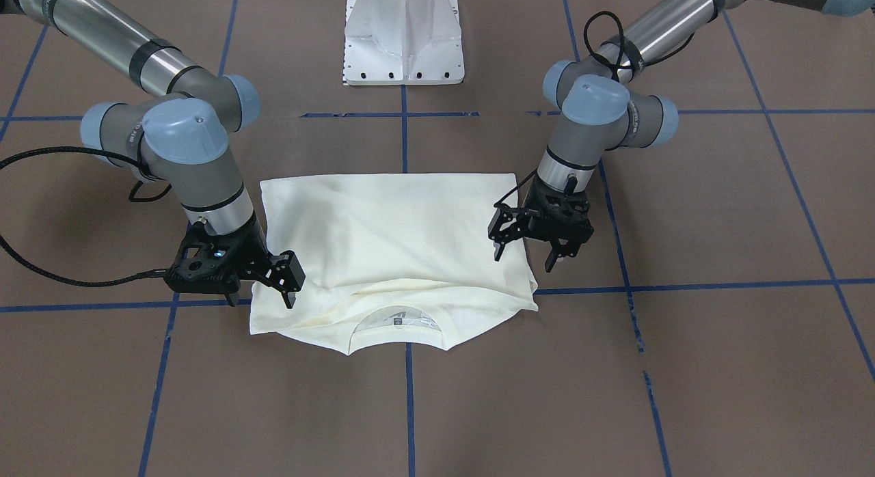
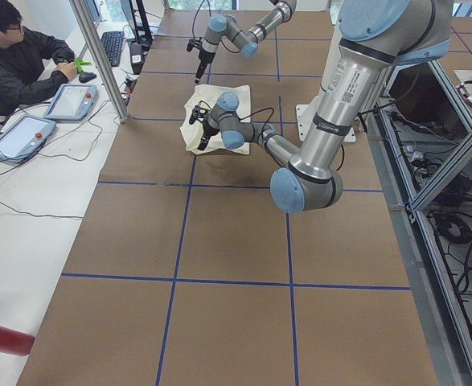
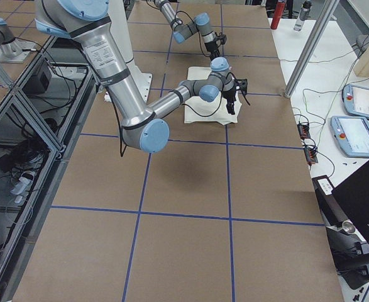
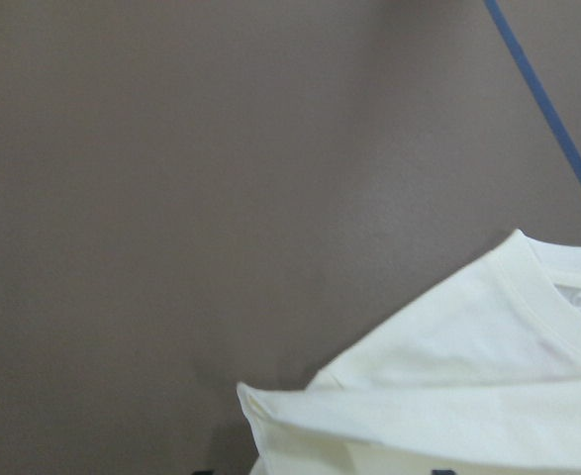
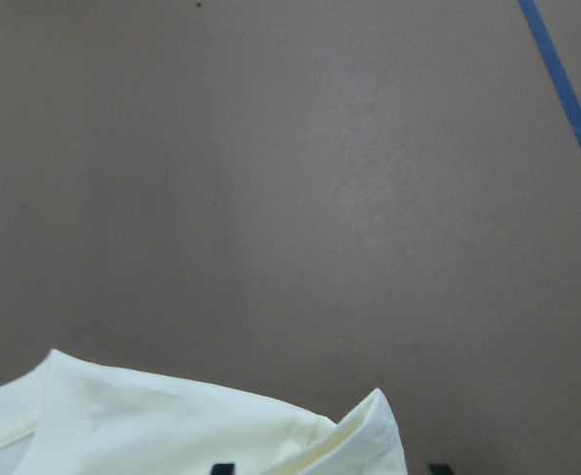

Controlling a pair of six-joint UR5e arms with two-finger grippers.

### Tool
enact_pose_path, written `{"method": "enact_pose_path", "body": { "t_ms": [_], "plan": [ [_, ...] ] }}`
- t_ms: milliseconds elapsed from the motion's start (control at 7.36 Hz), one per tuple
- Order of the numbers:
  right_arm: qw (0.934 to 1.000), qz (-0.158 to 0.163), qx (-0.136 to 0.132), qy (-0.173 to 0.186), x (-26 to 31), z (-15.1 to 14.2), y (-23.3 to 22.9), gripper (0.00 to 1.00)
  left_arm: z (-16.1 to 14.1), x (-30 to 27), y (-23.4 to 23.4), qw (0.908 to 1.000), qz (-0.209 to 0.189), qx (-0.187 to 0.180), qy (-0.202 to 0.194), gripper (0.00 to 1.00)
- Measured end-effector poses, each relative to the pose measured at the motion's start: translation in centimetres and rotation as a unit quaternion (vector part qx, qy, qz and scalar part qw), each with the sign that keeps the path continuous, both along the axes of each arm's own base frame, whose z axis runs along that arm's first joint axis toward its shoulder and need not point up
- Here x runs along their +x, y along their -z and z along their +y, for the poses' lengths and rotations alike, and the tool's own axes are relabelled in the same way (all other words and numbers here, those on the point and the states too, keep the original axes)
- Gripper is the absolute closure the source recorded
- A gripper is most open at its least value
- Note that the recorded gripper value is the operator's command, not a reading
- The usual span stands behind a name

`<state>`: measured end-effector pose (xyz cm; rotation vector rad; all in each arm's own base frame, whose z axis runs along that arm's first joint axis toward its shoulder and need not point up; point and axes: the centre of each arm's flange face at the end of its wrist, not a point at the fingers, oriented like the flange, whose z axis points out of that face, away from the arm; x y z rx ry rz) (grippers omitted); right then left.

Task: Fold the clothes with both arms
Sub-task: 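Lower the left gripper and grasp the folded shirt's side edge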

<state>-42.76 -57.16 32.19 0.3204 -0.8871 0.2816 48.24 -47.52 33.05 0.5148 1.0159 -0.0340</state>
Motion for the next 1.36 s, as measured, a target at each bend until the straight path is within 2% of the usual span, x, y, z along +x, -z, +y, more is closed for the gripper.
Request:
{"method": "enact_pose_path", "body": {
  "t_ms": [136, 408, 543, 815, 951, 1223, 1359],
  "plan": [
    [0.9999, -0.01, 0.003, 0.003, 0.8, 0.2, 0.0, 0.0, 3.6, -0.2, 0.2, 0.9995, 0.025, -0.02, -0.007, 0.13],
    [0.9999, -0.015, 0.004, 0.005, 1.3, 0.5, -0.1, 0.0, 8.7, -0.4, -0.7, 0.9981, 0.04, -0.044, -0.012, 0.13],
    [0.9999, -0.015, 0.005, 0.005, 1.3, 0.5, -0.1, 0.0, 10.0, -0.2, -1.4, 0.9981, 0.037, -0.048, -0.012, 0.17],
    [0.9999, -0.015, 0.005, 0.004, 1.4, 0.5, -0.1, 0.0, 11.6, 0.6, -2.3, 0.9979, 0.03, -0.054, -0.02, 0.34],
    [0.9999, -0.014, 0.005, 0.003, 1.4, 0.5, -0.2, 0.0, 12.2, 1.1, -2.6, 0.9975, 0.029, -0.061, -0.023, 0.6],
    [0.9999, -0.014, 0.004, 0.003, 1.4, 0.5, -0.2, 0.0, 13.0, 1.7, -2.6, 0.9967, 0.032, -0.07, -0.026, 1.0],
    [0.9999, -0.014, 0.003, 0.003, 1.4, 0.5, -0.2, 0.0, 13.2, 1.7, -2.7, 0.9966, 0.031, -0.072, -0.026, 1.0]
  ]
}}
